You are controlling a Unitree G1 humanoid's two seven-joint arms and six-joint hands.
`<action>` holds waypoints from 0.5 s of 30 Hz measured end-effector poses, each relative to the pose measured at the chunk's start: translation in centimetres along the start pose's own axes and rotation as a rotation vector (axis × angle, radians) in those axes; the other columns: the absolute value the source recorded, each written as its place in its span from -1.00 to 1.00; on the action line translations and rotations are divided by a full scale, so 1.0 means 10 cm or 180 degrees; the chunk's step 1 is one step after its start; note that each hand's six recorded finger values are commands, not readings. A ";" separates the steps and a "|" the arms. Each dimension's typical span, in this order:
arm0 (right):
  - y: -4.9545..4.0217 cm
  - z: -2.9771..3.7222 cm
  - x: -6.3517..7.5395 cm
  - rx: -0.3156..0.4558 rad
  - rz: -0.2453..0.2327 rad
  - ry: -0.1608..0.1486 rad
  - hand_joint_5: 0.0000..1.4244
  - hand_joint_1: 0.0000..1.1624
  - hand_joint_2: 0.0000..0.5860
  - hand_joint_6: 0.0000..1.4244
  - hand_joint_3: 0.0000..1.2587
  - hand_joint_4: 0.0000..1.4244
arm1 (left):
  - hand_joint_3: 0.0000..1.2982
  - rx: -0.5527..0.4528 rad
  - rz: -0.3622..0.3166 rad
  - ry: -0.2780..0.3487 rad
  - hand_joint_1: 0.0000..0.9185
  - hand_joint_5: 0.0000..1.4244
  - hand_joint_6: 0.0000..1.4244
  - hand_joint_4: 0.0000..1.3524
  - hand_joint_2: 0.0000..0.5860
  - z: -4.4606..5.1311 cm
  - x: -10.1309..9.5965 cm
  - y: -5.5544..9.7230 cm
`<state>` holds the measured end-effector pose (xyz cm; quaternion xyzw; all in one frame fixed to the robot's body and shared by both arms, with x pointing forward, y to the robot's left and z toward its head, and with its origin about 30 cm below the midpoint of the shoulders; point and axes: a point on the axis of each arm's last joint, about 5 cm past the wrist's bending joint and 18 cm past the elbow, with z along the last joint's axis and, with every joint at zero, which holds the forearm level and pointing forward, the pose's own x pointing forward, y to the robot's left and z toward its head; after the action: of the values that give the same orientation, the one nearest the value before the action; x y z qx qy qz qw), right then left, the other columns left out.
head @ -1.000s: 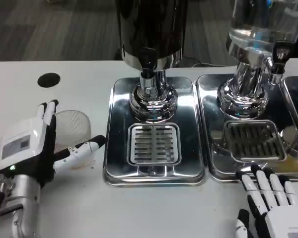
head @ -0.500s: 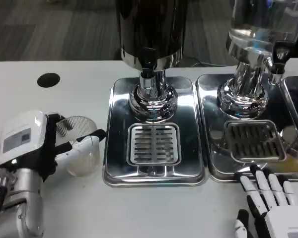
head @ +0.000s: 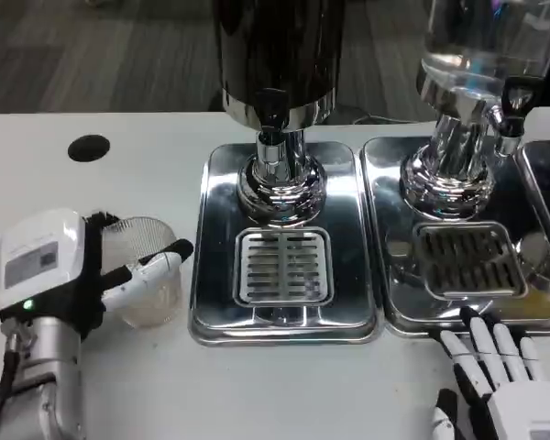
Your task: Grasp the cup under the faucet to collect the drink, then remove the cup.
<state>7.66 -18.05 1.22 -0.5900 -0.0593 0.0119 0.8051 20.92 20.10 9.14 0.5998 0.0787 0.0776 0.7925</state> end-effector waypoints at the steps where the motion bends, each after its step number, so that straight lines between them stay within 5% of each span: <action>1: 0.001 0.000 0.00 0.0001 0.0000 -0.0001 -1.00 -0.90 0.94 -0.98 -0.75 -1.00 | -0.73 0.0002 0.0008 0.0007 -1.00 -0.39 -0.04 -0.92 -0.98 -0.007 -0.01 -0.01; 7: 0.004 0.004 0.01 0.0028 -0.0004 -0.0009 -1.00 -0.90 0.93 -0.98 -0.75 -1.00 | -0.84 -0.0065 0.0286 -0.0060 -1.00 -0.39 -0.03 -0.93 -1.00 -0.012 -0.10 -0.01; 15: 0.007 0.000 -0.01 0.0048 0.0003 0.0018 -1.00 -0.90 0.90 -0.98 -0.74 -1.00 | -1.00 -0.0339 0.0539 -0.0216 -1.00 -0.73 -0.61 -1.00 -1.00 -0.074 -0.20 -0.01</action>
<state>7.57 -18.03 1.14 -0.5840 -0.0566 0.0111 0.8097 18.77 20.32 8.91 0.5636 -0.0034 0.1279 0.8161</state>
